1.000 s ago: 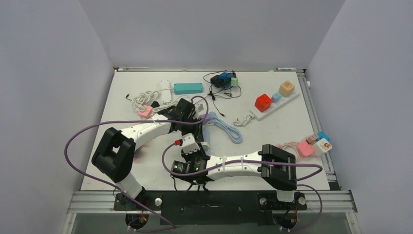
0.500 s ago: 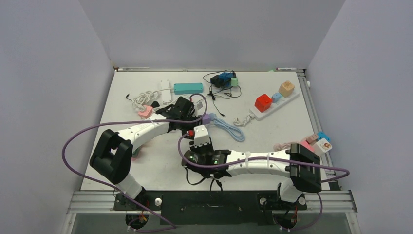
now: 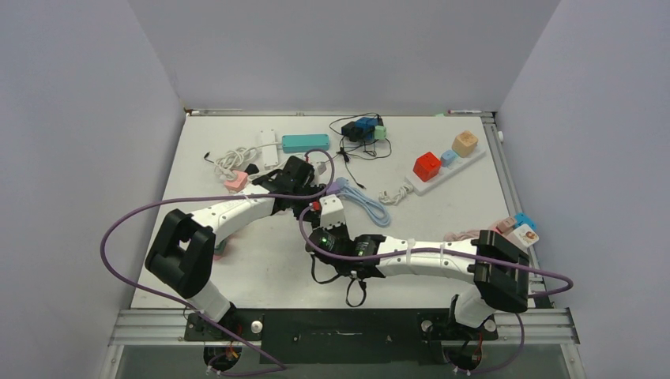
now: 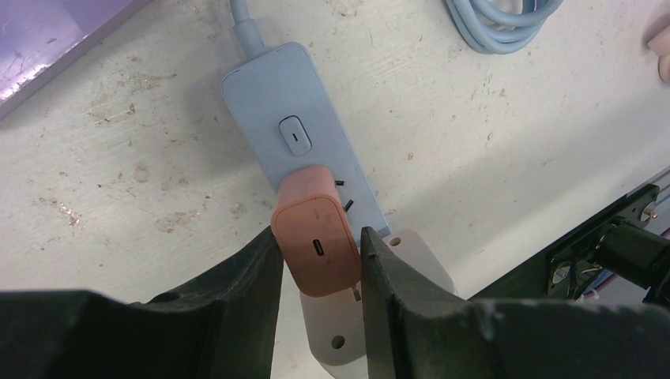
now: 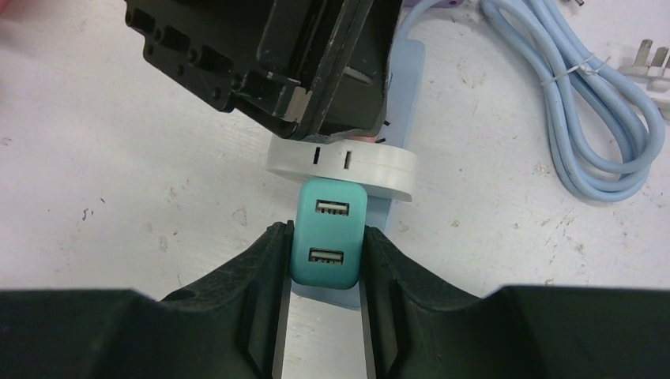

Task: Pull the plug off the socket

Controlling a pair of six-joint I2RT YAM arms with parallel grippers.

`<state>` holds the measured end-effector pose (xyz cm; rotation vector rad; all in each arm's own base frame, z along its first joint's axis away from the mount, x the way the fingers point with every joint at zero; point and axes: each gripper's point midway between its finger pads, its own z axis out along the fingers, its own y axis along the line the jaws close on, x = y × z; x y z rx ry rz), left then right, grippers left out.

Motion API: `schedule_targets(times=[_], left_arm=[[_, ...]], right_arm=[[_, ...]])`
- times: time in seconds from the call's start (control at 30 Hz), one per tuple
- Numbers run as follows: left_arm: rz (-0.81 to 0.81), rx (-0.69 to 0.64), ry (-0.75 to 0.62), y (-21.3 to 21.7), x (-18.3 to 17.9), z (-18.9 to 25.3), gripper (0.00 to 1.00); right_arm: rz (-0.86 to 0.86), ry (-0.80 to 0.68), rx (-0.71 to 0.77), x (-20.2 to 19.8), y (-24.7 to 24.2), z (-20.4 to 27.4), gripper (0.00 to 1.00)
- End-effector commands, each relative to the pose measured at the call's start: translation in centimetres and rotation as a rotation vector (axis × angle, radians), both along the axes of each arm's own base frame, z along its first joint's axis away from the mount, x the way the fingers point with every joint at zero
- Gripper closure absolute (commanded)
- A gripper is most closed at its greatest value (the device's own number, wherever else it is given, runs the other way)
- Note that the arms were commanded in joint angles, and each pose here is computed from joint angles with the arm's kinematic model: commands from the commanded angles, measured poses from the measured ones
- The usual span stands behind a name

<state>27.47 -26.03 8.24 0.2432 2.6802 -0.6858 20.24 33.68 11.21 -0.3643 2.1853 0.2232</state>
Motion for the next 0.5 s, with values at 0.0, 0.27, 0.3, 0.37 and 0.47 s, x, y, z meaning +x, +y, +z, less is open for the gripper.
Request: schedule_targets(times=[0.0, 0.27, 0.3, 0.37, 0.47], left_arm=[[0.001, 0.158, -0.104, 3.3, 1.9, -1.1, 1.00], [-0.012, 0.147, -0.085, 2.9, 1.6, -1.5, 1.00], [-0.013, 0.148, -0.080, 2.9, 1.5, -1.6, 1.00], [-0.014, 0.152, -0.075, 2.9, 1.5, -1.8, 1.00], [-0.014, 0.160, -0.068, 3.0, 1.5, -2.0, 1.00]], right_arm=[[0.048, -0.109, 0.046, 1.0, 1.3, 4.0, 0.95], [0.108, -0.233, -0.179, 0.0, 3.5, 2.4, 0.95], [0.122, -0.247, -0.194, -0.3, 4.0, 2.4, 0.95], [0.141, -0.268, -0.227, -0.7, 4.7, 2.2, 0.95], [0.142, -0.289, -0.244, -1.1, 5.2, 2.3, 0.95]])
